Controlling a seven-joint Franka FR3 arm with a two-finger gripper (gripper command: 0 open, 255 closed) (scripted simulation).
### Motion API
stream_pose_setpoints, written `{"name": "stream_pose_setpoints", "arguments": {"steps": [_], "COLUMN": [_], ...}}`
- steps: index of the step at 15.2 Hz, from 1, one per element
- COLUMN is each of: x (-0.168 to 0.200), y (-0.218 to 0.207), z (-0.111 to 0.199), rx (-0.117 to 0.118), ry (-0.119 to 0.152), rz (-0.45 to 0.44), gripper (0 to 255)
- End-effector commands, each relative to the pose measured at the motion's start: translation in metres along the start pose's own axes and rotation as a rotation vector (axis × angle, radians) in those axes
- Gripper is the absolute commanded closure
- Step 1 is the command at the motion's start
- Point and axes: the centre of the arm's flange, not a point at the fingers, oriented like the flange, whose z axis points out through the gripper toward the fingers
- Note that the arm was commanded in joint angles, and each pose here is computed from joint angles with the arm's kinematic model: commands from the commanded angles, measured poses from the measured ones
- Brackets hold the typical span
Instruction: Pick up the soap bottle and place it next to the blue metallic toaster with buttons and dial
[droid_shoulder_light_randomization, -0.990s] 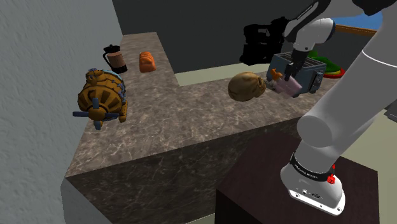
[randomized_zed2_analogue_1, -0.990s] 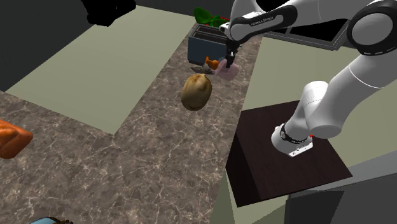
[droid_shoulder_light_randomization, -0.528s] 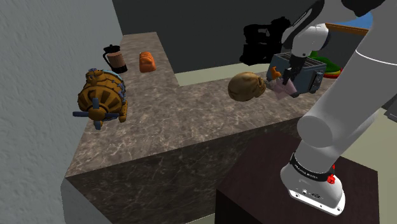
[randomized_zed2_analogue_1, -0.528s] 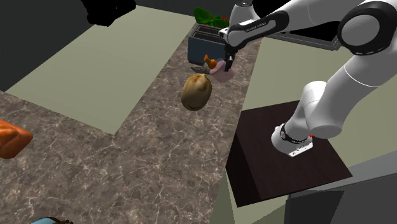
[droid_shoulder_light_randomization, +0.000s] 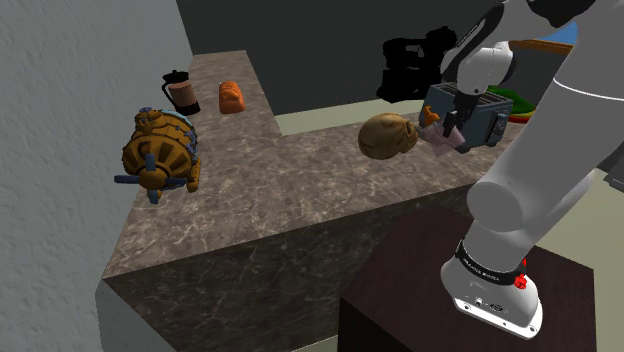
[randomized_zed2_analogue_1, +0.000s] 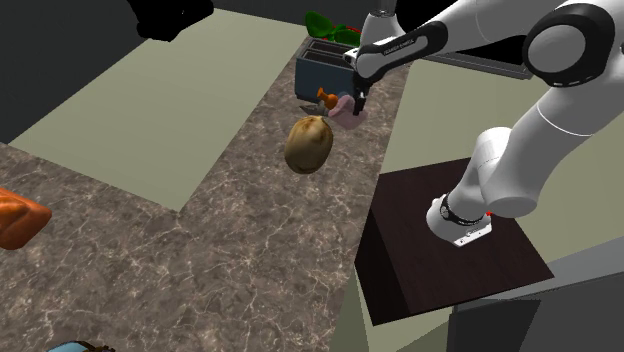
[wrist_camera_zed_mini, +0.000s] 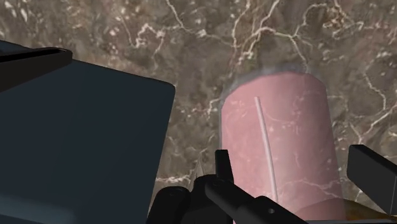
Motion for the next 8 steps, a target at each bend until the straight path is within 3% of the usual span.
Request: {"name": "stream_pose_setpoints", "arguments": {"steps": [1,2,7,8], "x": [-0.001,-0.002,-0.001,-0.001], "y": [-0.003,-0.004,-0.003,-0.003], "z": [0.006,0.004,0.006,-0.007], "rx": [0.009,0.009,0.009,0.009], "ry": [-0.013,-0.013,-0.013,-0.013], "rz": [0.000,0.000,0.000,0.000], "gripper": [255,0,0,0]}}
